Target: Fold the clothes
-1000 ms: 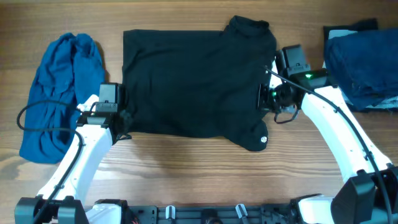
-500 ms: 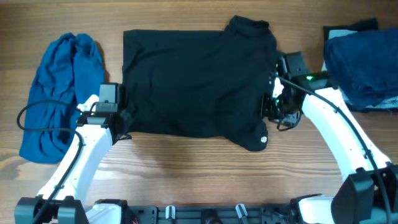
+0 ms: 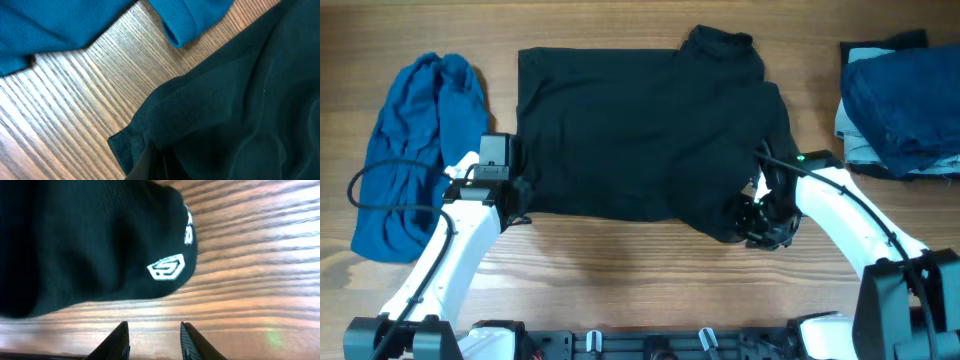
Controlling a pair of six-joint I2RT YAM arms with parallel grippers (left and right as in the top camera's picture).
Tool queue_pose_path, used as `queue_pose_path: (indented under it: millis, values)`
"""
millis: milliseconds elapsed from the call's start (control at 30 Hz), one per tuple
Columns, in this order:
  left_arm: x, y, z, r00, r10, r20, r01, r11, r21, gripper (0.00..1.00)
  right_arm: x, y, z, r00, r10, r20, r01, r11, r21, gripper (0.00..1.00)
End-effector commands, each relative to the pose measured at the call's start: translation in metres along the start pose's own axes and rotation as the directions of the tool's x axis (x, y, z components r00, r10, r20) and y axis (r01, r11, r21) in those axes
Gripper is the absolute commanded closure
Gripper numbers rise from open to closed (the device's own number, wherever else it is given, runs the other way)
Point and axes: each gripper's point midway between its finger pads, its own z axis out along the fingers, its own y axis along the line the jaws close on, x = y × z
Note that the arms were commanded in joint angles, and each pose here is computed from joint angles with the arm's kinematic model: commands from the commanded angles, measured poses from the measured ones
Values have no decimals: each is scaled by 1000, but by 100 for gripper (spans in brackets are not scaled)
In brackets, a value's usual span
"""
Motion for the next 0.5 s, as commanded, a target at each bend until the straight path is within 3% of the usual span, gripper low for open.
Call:
queue_pose_path:
  millis: [0, 400, 467]
  values:
    - [-2, 3, 0, 1000, 11, 10, -11, 1000, -5, 96, -2, 6, 13, 999, 38, 9, -37, 998, -59, 64]
    - [-3, 2, 0, 1000, 9, 12, -9, 1000, -3, 96, -22, 1, 32, 993, 50, 103, -43, 997, -69, 47]
    - [-3, 2, 0, 1000, 9, 12, -9, 1000, -3, 96, -22, 1, 32, 993, 46, 107, -40, 997, -66, 48]
